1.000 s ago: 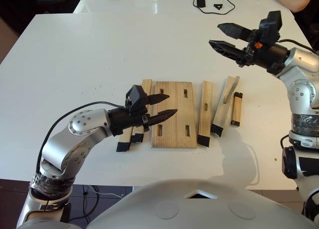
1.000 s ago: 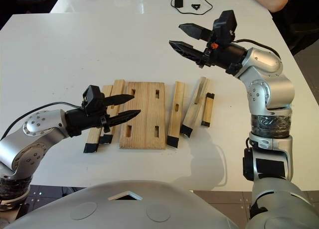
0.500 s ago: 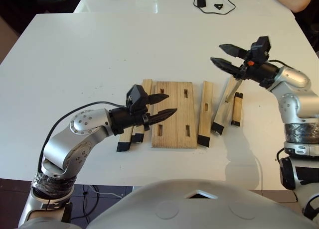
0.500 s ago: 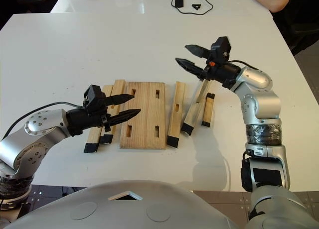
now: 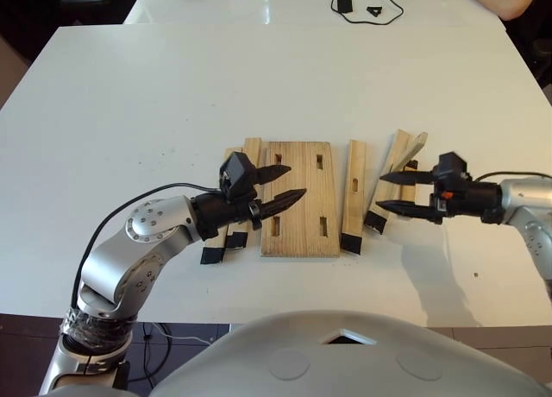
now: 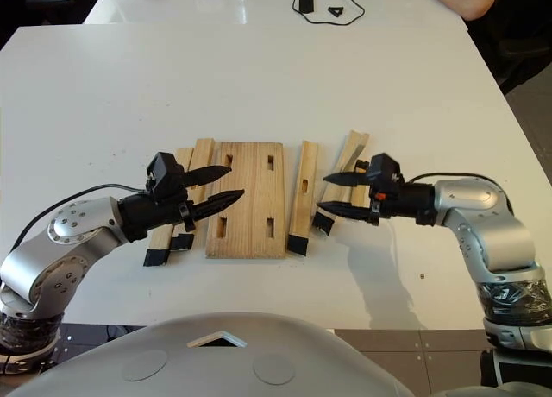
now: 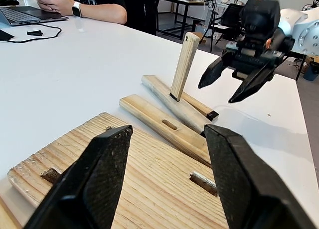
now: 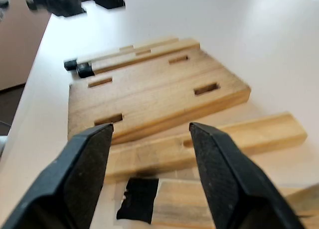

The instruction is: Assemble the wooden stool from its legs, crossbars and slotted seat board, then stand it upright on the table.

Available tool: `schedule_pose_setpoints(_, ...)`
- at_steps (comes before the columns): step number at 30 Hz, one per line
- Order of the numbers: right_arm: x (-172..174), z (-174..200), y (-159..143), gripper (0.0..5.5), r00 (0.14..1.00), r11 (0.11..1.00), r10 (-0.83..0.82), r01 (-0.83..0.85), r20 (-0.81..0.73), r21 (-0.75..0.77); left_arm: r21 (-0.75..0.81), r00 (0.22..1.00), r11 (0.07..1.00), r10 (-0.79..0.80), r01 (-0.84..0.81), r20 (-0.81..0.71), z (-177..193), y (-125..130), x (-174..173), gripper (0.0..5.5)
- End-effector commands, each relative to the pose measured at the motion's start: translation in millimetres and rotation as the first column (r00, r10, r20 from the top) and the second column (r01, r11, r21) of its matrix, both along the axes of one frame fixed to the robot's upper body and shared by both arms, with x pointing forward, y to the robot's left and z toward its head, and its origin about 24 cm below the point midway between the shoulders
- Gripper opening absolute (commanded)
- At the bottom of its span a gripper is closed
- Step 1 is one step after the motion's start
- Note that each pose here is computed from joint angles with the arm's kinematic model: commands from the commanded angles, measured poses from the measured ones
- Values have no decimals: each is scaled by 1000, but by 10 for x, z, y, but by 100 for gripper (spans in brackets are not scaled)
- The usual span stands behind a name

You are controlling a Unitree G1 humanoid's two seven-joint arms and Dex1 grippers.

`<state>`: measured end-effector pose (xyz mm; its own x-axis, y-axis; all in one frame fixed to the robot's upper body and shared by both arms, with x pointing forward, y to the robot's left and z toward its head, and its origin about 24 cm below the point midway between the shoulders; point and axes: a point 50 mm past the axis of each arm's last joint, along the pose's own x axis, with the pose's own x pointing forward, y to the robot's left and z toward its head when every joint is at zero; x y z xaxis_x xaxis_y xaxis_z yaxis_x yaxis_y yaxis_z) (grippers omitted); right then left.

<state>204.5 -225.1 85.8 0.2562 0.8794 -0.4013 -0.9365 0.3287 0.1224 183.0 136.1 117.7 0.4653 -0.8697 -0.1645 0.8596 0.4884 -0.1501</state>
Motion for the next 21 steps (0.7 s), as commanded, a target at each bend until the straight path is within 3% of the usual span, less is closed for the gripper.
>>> schedule_pose_setpoints(1,24,-210,87,282,1000,999,13,-13,13,-42,6,1000,1000,0,0,5,-12,-33,-19,268)
schedule_pose_setpoints(11,100,-419,-201,282,999,972,-1,9,34,-237,5,1000,1000,16,-16,-8,-56,-63,-66,268)
schedule_pose_setpoints(21,271,37,-426,282,988,963,29,13,154,-268,2,999,999,43,-43,-14,-94,-73,-115,268)
